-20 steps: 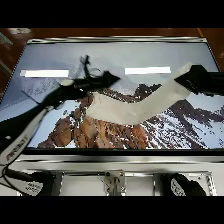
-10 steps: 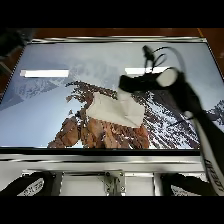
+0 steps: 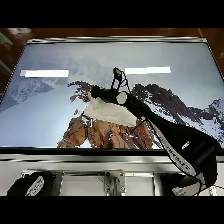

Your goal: Fold the shirts.

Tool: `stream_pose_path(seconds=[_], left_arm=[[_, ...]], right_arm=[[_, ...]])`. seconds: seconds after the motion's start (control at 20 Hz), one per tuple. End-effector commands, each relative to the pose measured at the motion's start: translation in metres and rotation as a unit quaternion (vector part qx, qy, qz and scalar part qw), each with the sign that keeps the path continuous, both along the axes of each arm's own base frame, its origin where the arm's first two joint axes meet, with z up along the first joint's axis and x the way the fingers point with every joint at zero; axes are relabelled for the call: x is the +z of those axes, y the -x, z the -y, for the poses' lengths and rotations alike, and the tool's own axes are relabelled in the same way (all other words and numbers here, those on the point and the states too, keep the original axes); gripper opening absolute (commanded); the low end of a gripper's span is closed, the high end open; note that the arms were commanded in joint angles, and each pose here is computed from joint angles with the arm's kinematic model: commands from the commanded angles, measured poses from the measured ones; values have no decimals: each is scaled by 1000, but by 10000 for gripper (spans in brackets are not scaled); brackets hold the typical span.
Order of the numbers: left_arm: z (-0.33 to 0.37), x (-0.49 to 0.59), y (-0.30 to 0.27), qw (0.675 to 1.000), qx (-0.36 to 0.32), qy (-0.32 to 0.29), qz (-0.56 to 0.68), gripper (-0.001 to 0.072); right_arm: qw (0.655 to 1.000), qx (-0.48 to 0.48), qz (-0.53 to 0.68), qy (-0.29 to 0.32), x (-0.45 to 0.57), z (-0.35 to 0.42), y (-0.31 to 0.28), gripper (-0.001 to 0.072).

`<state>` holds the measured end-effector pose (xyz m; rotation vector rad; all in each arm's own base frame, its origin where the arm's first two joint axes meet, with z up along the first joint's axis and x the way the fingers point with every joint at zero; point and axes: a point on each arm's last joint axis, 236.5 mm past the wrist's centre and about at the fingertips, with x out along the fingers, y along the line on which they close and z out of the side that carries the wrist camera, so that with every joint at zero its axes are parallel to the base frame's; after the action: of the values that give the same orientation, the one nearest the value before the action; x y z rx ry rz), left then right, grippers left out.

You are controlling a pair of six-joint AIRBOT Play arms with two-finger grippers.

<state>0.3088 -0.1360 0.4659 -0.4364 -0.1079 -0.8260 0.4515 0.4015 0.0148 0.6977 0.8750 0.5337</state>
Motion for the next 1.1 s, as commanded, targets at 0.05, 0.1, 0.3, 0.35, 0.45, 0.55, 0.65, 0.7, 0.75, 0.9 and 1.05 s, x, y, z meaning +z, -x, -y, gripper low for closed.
stream_pose_path(seconds=[0.05, 0.1, 0.3, 0.35, 0.45, 0.55, 0.65, 0.7, 0.75, 0.9, 1.05], left_arm=[[-2, -9, -2, 1000, 12, -17, -15, 49], [-3, -12, -3, 999, 16, -25, -16, 49], [-6, -22, -9, 998, 33, -50, -21, 49], [-8, -25, -11, 997, 39, -60, -23, 49], [-13, -36, -17, 995, 53, -69, -46, 49], [-16, -48, -21, 993, 61, -76, -73, 49], [-17, -56, -22, 990, 63, -83, -89, 49], [-17, -57, -22, 990, 63, -83, -94, 49], [-17, -58, -22, 990, 63, -83, -95, 49], [-17, -58, -22, 990, 63, -83, -95, 49], [-17, -58, -22, 990, 63, -83, -96, 49]], right_arm=[[1000, 1, -11, -10, 11, 17, -6, 567], [1000, 21, -12, 6, 15, 31, -5, 567], [979, 86, -68, 169, 5, 160, 14, 567], [966, 78, -118, 217, -6, 206, 26, 572], [923, 45, -252, 288, -33, 295, 64, 600], [908, 28, -340, 242, -61, 318, 96, 600], [922, -3, -352, 160, -81, 305, 95, 600], [930, -17, -340, 137, -89, 297, 88, 600], [936, -24, -327, 129, -94, 290, 81, 602], [943, -16, -312, 113, -110, 262, 70, 641], [952, -1, -299, 68, -118, 229, 60, 641]])
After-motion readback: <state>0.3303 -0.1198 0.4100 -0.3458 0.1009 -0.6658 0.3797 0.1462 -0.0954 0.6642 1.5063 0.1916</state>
